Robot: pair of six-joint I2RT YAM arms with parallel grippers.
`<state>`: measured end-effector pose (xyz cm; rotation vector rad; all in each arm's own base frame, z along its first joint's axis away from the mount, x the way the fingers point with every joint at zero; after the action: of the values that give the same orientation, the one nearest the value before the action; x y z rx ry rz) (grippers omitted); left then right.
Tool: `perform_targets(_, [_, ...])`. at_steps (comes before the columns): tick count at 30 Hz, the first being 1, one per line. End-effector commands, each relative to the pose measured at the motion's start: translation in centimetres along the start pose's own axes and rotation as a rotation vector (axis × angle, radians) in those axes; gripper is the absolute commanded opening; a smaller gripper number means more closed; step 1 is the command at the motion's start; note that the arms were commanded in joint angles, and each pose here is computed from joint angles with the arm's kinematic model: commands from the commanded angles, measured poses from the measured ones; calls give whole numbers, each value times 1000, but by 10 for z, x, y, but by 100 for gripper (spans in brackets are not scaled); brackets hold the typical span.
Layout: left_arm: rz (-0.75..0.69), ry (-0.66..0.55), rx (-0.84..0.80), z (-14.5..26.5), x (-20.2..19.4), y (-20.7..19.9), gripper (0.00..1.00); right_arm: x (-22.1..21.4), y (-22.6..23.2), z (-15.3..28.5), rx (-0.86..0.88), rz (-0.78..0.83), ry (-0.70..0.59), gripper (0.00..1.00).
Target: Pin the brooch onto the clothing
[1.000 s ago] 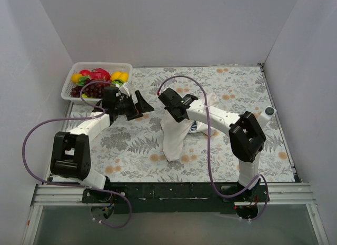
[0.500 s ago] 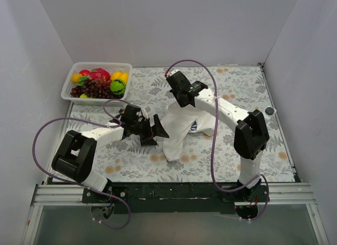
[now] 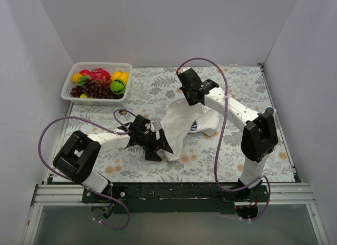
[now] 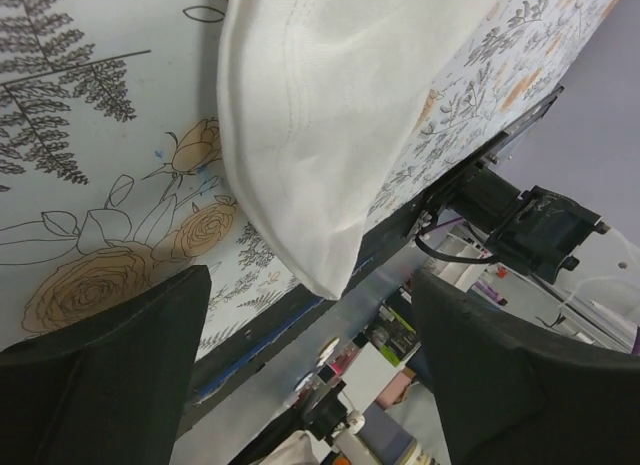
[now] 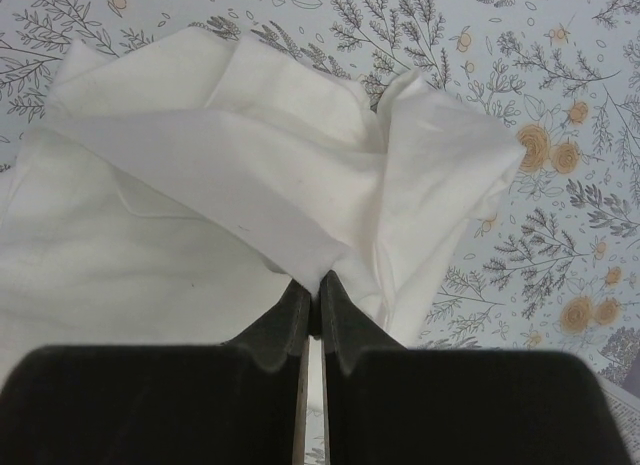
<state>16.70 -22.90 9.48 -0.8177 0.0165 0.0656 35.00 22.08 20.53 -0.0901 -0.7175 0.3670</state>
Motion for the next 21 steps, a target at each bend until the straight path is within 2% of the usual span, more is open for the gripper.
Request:
perform_targets(1, [28,1,17,-7,-1,-7,75,9,-6,13,6,-41,-62,1])
perform_targets(7, [40,24,10,-22,1,-8,59,7,-7,14,7,-42,-61,1])
perform_targets(9, [48,20,13,-27,2,-7,49,6,-8,15,5,-47,-62,1])
perform_targets(10, [54,18,15,-28,2,-6,38,7,-8,15,7,-47,-63,1])
perform_targets(12, [52,6,17,-30,5,-6,30,8,-9,16,6,-48,-66,1])
perform_targets(15, [39,-5,12,-30,9,-10,11,7,-9,18,6,-51,-69,1])
perform_targets(17, [23,-22,8,-29,13,-15,2,7,-11,17,3,-48,-69,1])
perform_targets(21, [-44,-66,13,-25,27,-29,0,10,-13,18,-22,-40,-74,1])
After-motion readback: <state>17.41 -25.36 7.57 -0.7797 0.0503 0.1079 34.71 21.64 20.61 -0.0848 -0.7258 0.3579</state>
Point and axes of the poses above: each gripper's point midway between its finger pads, its own z axis back along the fingers, its own y axis along the line the jaws close on, x = y × z, the point moved 6 cm from there along z, back along the fingers, and after that the axes turned 6 degrees about -z, right-handed, at the moved point
